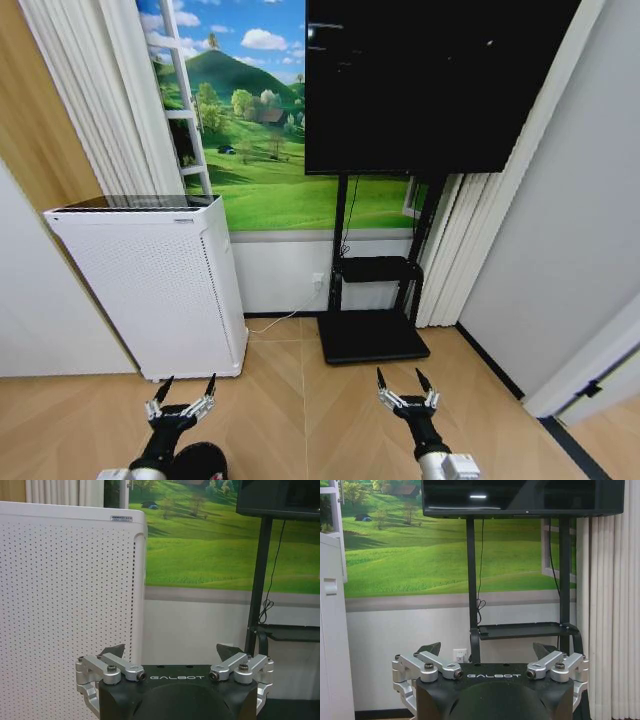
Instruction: Pick up the trash bin and place the garbage on the floor into it.
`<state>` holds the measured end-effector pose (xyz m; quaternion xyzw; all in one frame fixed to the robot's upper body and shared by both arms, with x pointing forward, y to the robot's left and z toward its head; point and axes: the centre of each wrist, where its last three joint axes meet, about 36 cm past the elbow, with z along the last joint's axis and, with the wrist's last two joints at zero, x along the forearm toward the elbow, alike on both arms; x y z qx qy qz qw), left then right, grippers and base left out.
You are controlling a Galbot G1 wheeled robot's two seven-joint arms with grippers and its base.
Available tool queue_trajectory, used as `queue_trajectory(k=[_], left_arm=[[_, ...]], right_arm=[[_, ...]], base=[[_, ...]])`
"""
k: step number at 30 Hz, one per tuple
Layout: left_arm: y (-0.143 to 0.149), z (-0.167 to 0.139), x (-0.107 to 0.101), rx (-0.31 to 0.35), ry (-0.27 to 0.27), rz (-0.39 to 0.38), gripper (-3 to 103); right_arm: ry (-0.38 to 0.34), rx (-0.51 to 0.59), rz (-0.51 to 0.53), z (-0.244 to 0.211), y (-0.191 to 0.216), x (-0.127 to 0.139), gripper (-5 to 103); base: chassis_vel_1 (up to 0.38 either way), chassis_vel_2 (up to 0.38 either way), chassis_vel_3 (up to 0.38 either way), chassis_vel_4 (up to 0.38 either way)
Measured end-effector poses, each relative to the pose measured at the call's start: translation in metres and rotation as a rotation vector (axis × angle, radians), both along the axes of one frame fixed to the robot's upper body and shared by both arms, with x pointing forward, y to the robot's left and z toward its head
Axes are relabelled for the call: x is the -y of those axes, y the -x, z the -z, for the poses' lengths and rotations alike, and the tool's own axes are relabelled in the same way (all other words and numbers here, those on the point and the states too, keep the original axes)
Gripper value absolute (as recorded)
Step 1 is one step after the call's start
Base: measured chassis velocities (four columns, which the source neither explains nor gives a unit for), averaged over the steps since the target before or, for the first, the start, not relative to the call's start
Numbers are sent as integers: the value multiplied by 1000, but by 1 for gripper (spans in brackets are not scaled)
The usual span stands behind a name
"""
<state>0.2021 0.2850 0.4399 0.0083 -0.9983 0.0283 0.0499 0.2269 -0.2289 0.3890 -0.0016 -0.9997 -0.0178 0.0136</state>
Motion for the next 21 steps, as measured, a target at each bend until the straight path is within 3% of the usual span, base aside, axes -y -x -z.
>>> queue_trajectory(k=[21], left_arm=[[0, 0, 0, 0, 0, 0, 100]], right_arm=[[0, 0, 0, 0, 0, 0, 100]], base=[[181, -183, -178, 185]])
